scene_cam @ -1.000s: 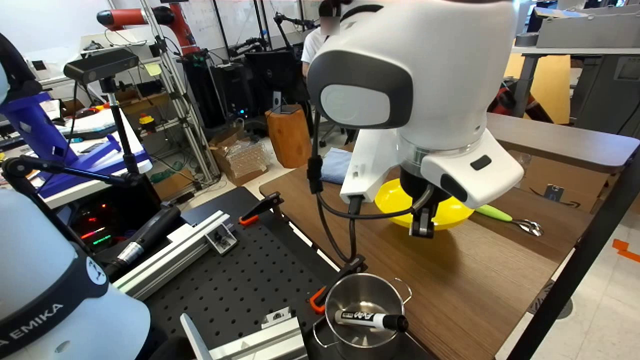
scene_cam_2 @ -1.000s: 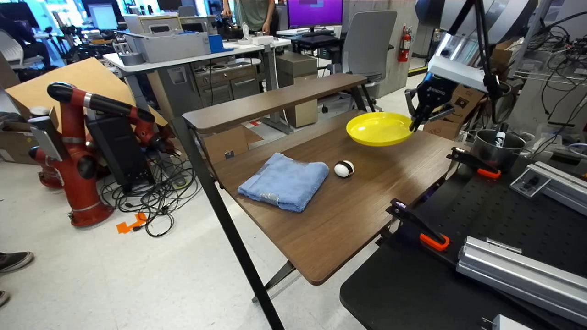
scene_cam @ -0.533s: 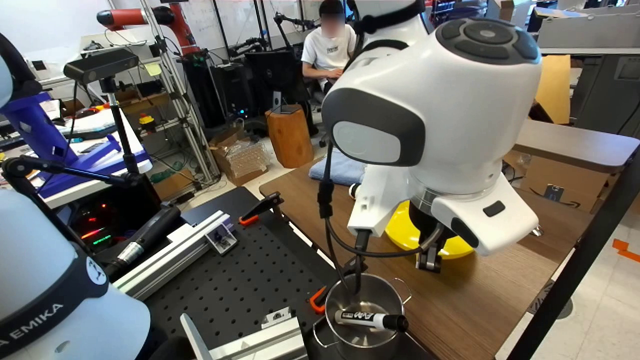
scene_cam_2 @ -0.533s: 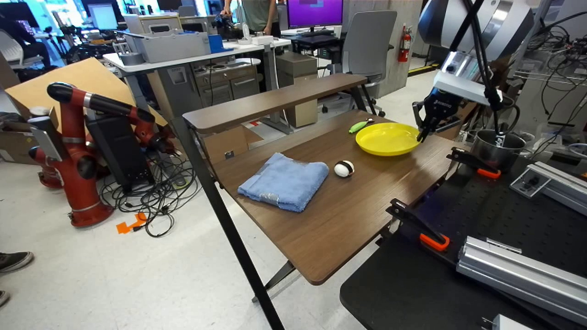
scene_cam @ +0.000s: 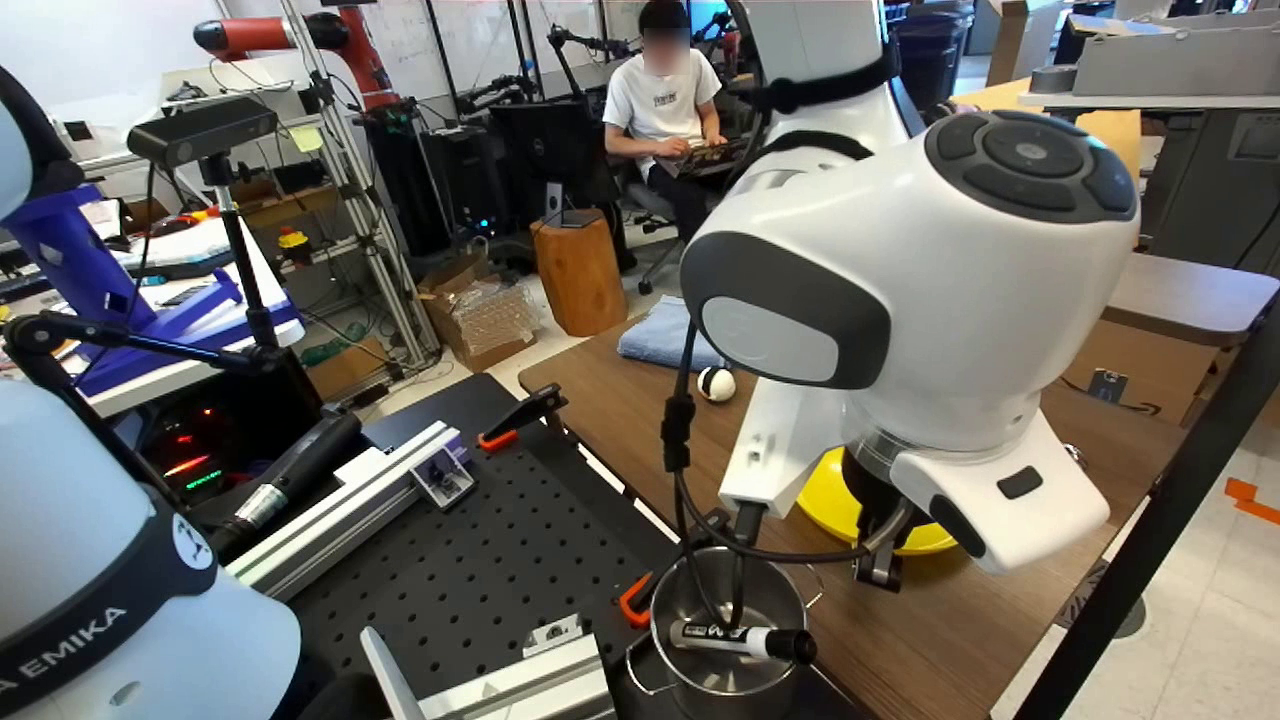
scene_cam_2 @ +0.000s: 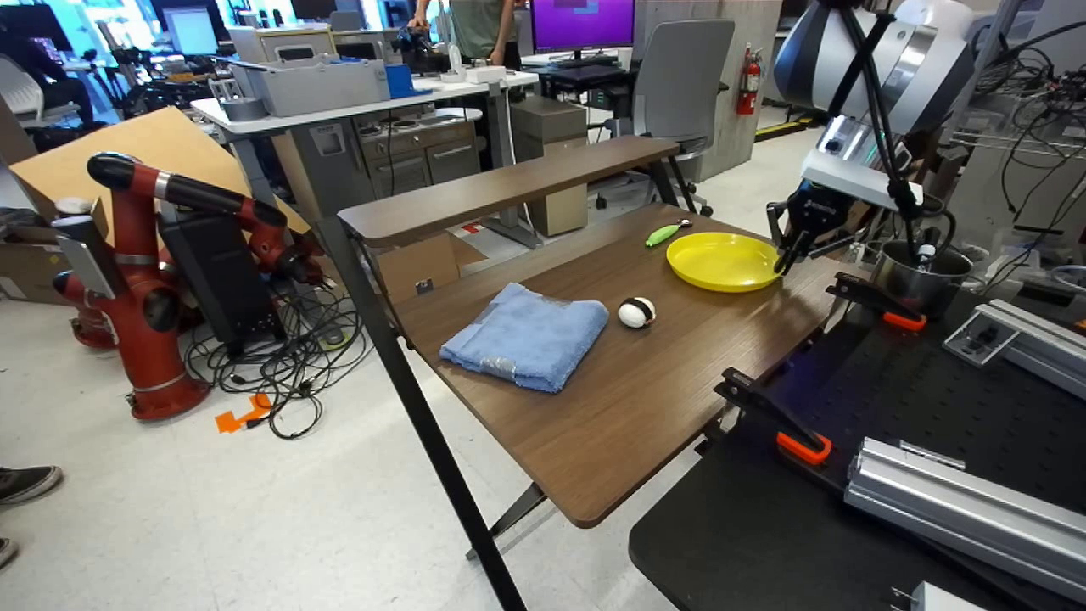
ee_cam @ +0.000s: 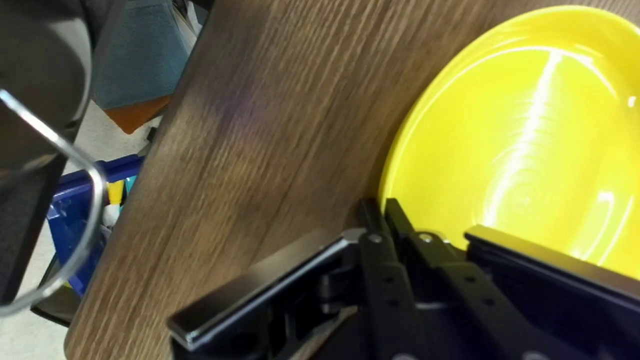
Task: Move the yellow plate to the front right side of the table
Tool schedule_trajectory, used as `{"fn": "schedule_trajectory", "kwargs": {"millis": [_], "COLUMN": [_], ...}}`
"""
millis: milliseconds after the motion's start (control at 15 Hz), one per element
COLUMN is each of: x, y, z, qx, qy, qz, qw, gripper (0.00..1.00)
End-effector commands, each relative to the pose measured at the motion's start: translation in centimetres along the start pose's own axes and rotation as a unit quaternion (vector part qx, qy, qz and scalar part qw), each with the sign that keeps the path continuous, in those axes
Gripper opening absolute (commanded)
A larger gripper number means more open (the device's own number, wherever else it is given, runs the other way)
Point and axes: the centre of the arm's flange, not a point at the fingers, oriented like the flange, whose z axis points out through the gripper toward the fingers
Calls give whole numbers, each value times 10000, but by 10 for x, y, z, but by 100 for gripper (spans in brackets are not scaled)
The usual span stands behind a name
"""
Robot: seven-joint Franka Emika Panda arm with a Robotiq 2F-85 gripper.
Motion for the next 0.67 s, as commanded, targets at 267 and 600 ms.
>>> {"fn": "schedule_trajectory", "kwargs": {"millis": [267,600], "x": [8,3], "y": [0,3], "z": [9,-5], "qx": [73,-15], "qy": [3,-241], "qz": [52,-37], "qw": [10000,9997], "gripper": [66,99]}}
